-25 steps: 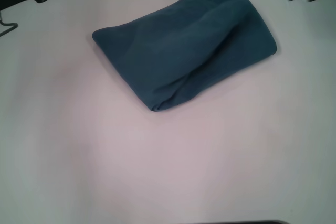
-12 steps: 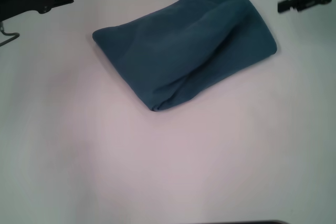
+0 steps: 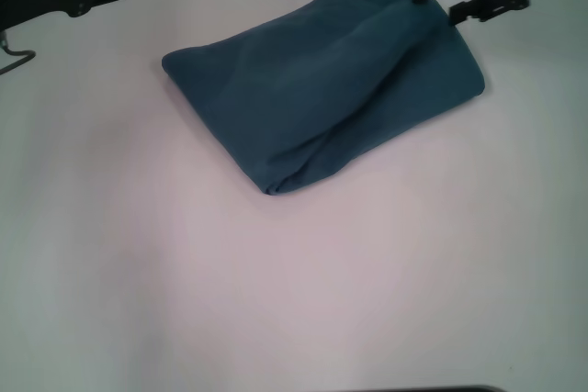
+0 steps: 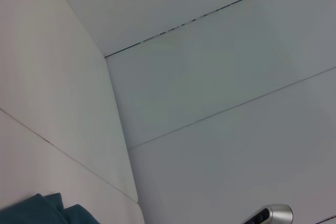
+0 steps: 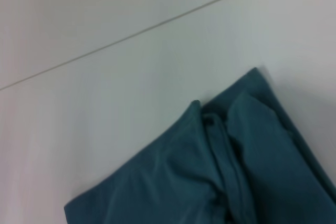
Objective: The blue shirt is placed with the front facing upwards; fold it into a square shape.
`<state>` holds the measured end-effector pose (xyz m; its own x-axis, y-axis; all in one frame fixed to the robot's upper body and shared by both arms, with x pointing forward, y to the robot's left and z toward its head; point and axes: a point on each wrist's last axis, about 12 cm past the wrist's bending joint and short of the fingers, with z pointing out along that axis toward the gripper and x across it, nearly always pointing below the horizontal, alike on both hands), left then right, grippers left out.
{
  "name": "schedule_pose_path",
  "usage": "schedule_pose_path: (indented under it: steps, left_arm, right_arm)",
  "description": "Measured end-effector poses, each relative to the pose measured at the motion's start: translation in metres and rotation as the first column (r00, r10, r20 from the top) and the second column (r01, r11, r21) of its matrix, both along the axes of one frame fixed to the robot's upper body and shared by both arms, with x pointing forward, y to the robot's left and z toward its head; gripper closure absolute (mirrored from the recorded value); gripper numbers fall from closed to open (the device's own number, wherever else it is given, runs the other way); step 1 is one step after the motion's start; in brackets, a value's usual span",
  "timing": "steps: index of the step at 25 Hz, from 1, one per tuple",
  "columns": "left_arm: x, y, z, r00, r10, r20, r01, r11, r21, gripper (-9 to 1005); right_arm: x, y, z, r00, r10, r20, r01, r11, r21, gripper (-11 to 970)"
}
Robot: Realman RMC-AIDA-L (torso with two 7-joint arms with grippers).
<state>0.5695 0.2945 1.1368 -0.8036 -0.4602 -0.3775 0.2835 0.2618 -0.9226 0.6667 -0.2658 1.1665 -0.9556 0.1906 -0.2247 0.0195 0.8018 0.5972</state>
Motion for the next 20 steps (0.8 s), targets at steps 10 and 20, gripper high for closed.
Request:
schedule_pose_path:
  steps: [10, 20]
  left_arm:
    - [0.002, 0.003, 0.000, 1.000, 0.023, 0.007, -0.023, 1.000, 0.012, 76]
    - [0.003, 0.003, 0.000, 0.999, 0.033, 0.015, -0.034, 0.999, 0.017, 75]
  right_arm:
    - [0.002, 0.024, -0.017, 1.000, -0.008, 0.004, 0.008, 1.000, -0.004, 282]
    - [0.004, 0.027, -0.007, 0.999, 0.024, 0.035, -0.025, 0.999, 0.024, 544]
